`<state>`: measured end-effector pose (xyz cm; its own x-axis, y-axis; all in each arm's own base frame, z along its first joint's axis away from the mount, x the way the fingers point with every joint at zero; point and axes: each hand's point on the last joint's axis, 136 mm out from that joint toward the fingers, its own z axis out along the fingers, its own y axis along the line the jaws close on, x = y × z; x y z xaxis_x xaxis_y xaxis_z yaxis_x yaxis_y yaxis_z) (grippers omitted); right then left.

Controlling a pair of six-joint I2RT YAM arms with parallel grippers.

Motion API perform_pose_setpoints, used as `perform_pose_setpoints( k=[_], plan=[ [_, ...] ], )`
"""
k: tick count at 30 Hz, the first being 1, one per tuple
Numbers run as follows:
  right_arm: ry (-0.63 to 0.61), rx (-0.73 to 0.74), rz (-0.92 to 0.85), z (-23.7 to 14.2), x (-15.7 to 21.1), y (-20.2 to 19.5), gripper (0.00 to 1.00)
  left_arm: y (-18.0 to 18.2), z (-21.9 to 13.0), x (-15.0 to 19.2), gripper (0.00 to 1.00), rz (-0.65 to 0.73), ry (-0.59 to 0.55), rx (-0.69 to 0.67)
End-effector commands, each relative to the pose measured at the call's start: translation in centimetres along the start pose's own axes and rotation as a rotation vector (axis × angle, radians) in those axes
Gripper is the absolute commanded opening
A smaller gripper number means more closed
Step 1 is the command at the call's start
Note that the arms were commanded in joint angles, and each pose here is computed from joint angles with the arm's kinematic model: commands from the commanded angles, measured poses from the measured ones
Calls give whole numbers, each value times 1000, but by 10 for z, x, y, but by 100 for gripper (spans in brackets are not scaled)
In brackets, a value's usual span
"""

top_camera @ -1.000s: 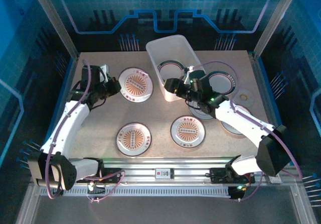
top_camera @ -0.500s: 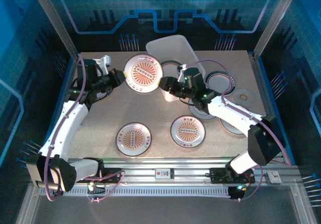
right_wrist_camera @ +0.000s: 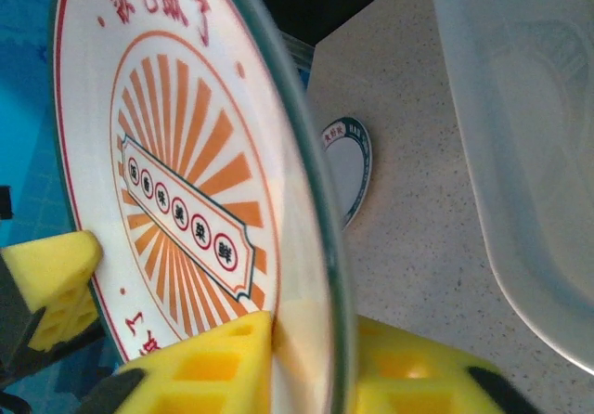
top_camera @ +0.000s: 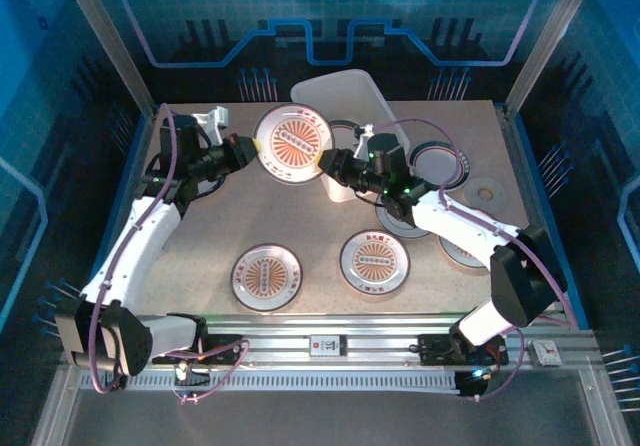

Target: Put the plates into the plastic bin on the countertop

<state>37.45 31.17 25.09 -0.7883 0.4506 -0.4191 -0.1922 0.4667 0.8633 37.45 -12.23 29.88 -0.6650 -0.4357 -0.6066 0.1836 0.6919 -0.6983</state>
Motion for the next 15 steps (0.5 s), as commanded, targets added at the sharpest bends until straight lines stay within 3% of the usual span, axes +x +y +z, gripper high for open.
perform_pose_setpoints(
  k=[1, 4, 10, 15],
  plan=[
    [-25, -26, 19, 0, -5, -1, 11, -21, 3, 3, 0, 31, 22, 92],
    [-32, -33, 35, -2, -7, -4, 0, -18, 7, 4, 2, 26, 35, 79],
    [-105, -56, 58, -16, -25, -7, 0, -20, 11, -1, 22, 25, 31, 69],
    [-191, -55, 55, -37, -47, -13, 0, -24, 17, -9, 49, 29, 20, 65]
  ],
)
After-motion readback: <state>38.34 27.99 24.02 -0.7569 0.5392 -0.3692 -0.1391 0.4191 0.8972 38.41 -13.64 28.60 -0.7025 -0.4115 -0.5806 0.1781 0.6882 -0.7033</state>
